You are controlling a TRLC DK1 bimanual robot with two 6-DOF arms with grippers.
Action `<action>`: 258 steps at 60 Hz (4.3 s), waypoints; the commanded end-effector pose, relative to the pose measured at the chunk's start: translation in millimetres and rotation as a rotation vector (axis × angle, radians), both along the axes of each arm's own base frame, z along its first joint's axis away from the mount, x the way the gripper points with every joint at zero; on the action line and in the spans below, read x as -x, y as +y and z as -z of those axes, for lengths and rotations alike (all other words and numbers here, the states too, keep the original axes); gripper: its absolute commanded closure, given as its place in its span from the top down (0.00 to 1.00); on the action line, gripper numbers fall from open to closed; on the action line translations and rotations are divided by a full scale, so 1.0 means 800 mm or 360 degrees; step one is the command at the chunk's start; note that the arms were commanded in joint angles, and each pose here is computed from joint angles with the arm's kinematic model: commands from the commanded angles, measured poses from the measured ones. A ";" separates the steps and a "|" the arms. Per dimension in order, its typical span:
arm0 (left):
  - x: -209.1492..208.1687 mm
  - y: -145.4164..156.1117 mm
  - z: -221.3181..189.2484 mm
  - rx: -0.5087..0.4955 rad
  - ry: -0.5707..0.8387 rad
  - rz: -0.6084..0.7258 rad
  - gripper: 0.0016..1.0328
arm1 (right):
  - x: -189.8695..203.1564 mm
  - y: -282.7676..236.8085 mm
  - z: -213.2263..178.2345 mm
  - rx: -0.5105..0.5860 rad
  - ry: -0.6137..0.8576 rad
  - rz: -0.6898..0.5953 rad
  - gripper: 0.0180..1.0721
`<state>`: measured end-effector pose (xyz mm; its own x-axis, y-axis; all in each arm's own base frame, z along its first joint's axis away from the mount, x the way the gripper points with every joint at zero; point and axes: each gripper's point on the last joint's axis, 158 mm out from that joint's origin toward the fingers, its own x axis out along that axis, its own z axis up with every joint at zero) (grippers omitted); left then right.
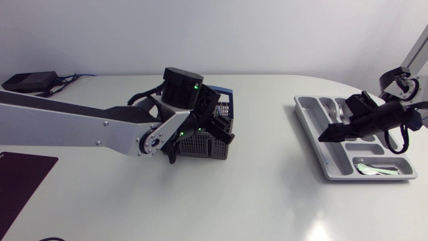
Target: Transfer all utensils from the basket to the drawer tray.
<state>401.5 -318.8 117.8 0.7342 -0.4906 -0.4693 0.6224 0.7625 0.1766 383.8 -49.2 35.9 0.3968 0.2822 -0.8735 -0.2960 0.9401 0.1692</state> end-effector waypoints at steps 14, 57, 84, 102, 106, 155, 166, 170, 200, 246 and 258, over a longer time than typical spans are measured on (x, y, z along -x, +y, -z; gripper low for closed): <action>-0.001 -0.011 0.015 -0.0017 -0.0034 0.0026 0.16 | 0.010 0.017 0.000 -0.0010 0.0009 -0.0011 0.88; 0.004 0.006 -0.038 0.0067 -0.0135 0.0003 0.04 | 0.016 0.033 -0.007 -0.0002 -0.0013 -0.0055 0.88; 0.009 0.015 -0.018 0.0027 -0.0085 -0.0001 0.31 | 0.020 0.041 0.003 -0.0004 -0.0006 -0.0079 0.88; -0.002 0.003 -0.004 0.0017 -0.0074 0.0004 0.43 | 0.019 0.043 0.006 -0.0002 -0.0012 -0.0096 0.88; -0.005 -0.001 -0.002 0.0017 -0.0074 0.0007 0.43 | 0.020 0.042 0.007 -0.0003 -0.0012 -0.0096 0.88; -0.036 -0.023 -0.008 0.0082 -0.0153 -0.0004 0.15 | 0.016 0.042 0.015 -0.0007 -0.0008 -0.0104 0.90; -0.037 -0.015 -0.004 0.0074 -0.0147 -0.0020 0.12 | 0.016 0.043 0.016 -0.0005 -0.0007 -0.0106 0.90; -0.037 -0.010 -0.002 0.0070 -0.0146 -0.0029 0.13 | 0.017 0.044 0.017 -0.0004 -0.0004 -0.0108 0.90; -0.045 -0.008 0.000 0.0061 -0.0153 -0.0039 0.41 | 0.016 0.048 0.025 -0.0006 0.0006 -0.0122 0.90; -0.043 -0.009 -0.013 0.0134 -0.0169 -0.0055 0.04 | 0.019 0.049 0.030 -0.0008 0.0015 -0.0127 0.90; -0.037 -0.001 -0.025 0.0164 -0.0196 -0.0063 0.04 | 0.021 0.051 0.031 -0.0009 0.0015 -0.0130 0.90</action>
